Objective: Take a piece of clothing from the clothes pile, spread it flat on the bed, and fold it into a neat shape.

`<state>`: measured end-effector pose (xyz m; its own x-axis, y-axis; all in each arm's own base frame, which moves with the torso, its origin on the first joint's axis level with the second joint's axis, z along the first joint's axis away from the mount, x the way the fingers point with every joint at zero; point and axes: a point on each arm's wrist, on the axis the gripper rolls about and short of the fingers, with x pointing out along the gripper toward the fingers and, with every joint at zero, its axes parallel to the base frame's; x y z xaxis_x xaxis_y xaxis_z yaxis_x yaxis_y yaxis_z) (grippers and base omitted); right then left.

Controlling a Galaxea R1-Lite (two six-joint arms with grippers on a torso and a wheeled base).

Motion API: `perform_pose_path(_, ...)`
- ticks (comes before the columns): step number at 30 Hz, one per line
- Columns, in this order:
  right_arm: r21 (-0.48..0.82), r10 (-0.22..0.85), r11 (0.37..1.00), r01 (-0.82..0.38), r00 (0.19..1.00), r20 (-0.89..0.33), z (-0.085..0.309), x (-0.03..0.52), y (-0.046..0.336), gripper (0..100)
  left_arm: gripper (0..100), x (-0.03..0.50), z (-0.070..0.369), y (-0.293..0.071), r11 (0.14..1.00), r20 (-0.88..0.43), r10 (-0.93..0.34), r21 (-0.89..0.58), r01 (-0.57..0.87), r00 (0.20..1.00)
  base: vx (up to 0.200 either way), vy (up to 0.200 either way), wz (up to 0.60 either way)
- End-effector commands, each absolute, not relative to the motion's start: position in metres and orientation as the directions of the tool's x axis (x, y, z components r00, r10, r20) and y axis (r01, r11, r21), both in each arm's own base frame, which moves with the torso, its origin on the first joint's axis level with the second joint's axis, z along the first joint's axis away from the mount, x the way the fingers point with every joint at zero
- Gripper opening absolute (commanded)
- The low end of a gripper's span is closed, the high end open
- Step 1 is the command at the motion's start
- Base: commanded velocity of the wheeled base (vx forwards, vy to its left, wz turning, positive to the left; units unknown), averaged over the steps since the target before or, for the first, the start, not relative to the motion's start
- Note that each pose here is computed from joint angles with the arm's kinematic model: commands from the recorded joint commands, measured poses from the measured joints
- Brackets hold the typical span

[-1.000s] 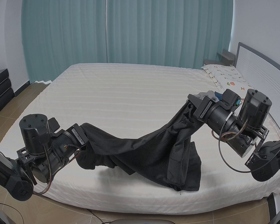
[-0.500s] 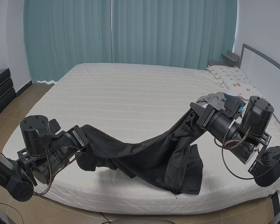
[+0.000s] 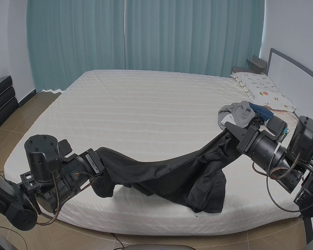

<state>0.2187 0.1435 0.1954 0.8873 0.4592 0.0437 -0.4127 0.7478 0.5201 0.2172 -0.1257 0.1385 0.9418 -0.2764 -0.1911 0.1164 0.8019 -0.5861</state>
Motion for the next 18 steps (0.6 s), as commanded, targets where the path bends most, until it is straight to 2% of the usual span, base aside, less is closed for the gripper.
perform_pose_path(1,0.524,0.497,0.7,-0.485,0.858,0.131,0.217,0.182,0.132,0,0,0.203,0.15,-0.127,0.797,-0.189,-0.311,-0.586,0.147,0.932,-0.2,0.0,0.0)
perform_pose_path(6,0.516,0.543,0.635,-0.575,0.807,0.232,0.251,0.134,0.113,0,0,0.187,0.171,-0.124,0.782,-0.159,-0.339,-0.596,0.184,0.927,-0.2,0.0,0.0)
perform_pose_path(9,0.498,0.548,0.605,-0.621,0.779,0.306,0.273,0.11,0.097,0,0,0.177,0.185,-0.119,0.761,-0.104,-0.349,-0.611,0.218,0.931,0.0,0.0,0.0)
perform_pose_path(13,0.474,0.503,0.586,-0.657,0.754,0.423,0.31,0.091,0.077,0,0,0.171,0.2,-0.114,0.746,-0.059,-0.347,-0.622,0.237,0.936,0.0,0.0,0.0)
perform_pose_path(18,0.469,0.422,0.634,-0.614,0.784,0.456,0.352,0.094,0.063,0,0,0.192,0.222,-0.112,0.746,-0.022,-0.29,-0.631,0.212,0.957,0.0,0.0,0.0)
